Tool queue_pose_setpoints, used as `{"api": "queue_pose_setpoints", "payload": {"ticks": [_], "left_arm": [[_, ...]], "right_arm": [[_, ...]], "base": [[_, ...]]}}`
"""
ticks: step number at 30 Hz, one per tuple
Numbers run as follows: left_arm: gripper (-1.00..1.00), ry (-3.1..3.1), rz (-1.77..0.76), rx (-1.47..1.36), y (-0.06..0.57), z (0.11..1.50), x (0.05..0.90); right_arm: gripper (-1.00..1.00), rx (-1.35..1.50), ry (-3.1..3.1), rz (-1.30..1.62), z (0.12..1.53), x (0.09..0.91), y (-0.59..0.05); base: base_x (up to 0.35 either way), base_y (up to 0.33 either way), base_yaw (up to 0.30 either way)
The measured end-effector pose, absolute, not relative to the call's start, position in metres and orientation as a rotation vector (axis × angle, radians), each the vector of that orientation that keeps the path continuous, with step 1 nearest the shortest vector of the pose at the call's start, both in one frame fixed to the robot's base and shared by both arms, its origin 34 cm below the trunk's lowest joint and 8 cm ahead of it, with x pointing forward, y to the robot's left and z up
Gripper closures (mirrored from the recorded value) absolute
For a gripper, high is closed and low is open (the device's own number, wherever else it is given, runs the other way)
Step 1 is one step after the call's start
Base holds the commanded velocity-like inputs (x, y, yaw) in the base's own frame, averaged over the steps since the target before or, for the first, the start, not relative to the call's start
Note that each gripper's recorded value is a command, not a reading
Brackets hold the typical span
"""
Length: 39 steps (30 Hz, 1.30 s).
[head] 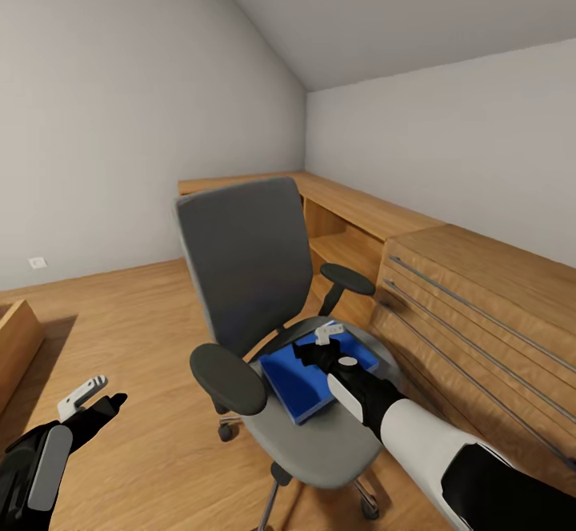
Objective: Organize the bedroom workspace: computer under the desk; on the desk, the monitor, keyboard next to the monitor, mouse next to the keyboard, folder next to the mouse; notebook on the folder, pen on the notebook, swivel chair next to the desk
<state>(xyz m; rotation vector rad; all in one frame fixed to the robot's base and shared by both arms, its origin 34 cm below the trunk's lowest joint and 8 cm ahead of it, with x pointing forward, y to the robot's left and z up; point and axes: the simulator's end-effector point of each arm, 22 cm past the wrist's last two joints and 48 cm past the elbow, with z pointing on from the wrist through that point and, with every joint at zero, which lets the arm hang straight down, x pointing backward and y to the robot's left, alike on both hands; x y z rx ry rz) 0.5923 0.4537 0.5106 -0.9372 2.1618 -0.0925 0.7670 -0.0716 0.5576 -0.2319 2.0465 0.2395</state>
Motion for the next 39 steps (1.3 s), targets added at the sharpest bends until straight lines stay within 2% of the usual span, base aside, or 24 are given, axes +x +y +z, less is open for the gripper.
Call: {"api": "queue_pose_setpoints", "payload": {"ticks": [39], "left_arm": [[-1.0, 2.164, -0.091, -0.939, 0.454, 0.471, 0.582]], "right_arm": [[-1.0, -0.243, 1.981, 0.27, 0.549, 0.766, -0.056]], "base": [[0.0, 0.0, 0.0]]}}
